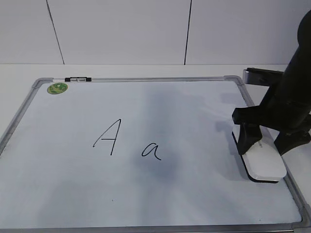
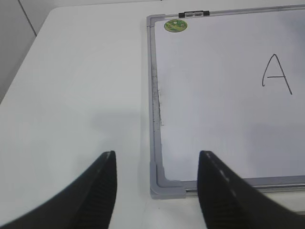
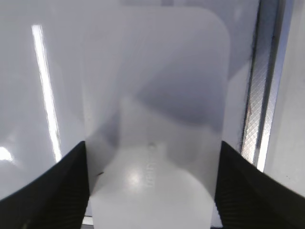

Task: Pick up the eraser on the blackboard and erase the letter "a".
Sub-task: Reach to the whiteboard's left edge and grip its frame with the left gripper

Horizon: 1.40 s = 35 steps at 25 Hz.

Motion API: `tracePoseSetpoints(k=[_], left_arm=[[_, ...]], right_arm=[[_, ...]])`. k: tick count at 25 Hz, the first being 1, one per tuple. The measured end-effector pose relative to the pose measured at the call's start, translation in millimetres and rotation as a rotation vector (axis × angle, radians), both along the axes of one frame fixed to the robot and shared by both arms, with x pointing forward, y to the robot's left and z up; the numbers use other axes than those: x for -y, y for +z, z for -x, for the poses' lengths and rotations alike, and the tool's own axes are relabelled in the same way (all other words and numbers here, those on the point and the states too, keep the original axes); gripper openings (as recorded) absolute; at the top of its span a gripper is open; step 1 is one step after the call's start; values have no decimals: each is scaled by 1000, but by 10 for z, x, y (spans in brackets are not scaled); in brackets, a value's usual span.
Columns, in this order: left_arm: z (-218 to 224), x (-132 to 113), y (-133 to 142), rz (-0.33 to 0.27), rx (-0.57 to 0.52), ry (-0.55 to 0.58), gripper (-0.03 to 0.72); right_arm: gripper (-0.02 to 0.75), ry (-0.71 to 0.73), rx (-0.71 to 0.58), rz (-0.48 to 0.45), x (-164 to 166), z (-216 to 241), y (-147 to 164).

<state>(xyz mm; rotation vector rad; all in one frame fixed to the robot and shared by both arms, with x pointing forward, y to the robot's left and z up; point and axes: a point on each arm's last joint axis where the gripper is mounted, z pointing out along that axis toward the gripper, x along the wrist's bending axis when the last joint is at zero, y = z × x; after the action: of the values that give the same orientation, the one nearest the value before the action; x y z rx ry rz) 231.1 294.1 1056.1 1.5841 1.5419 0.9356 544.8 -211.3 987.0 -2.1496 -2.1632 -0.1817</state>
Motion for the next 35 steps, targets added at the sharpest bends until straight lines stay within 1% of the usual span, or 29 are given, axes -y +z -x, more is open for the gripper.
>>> tracePoseSetpoints(k=[5,13,15,17,19,20,23,28,32,35], left_arm=[[0,0,0,0,0,0,386],[-26,-2,8,1,-13,0,339],[-83,-2,81,7,-5,-1,321],[-186,-3,196,18,41,-1,305],[-313,1,314,41,64,-6,296],[-396,1,368,53,56,-8,290],[-677,7,459,99,-25,-17,278],[-1223,21,523,188,-203,-29,272],[-1670,20,465,243,-350,-29,272],[-1994,11,364,270,-466,-25,269]], right_arm=[[554,2,-3,-1,-1,3,0],[554,2,-7,-1,-1,7,0],[554,5,-7,-1,-1,7,0],[554,9,-9,-2,-2,9,0],[554,17,-8,-2,-2,9,0],[554,19,-8,-2,-2,9,0],[554,28,-7,-3,-3,10,0],[554,41,-19,-17,-15,22,2],[553,84,-23,-25,-80,47,4],[554,121,-20,-32,-141,63,11]])
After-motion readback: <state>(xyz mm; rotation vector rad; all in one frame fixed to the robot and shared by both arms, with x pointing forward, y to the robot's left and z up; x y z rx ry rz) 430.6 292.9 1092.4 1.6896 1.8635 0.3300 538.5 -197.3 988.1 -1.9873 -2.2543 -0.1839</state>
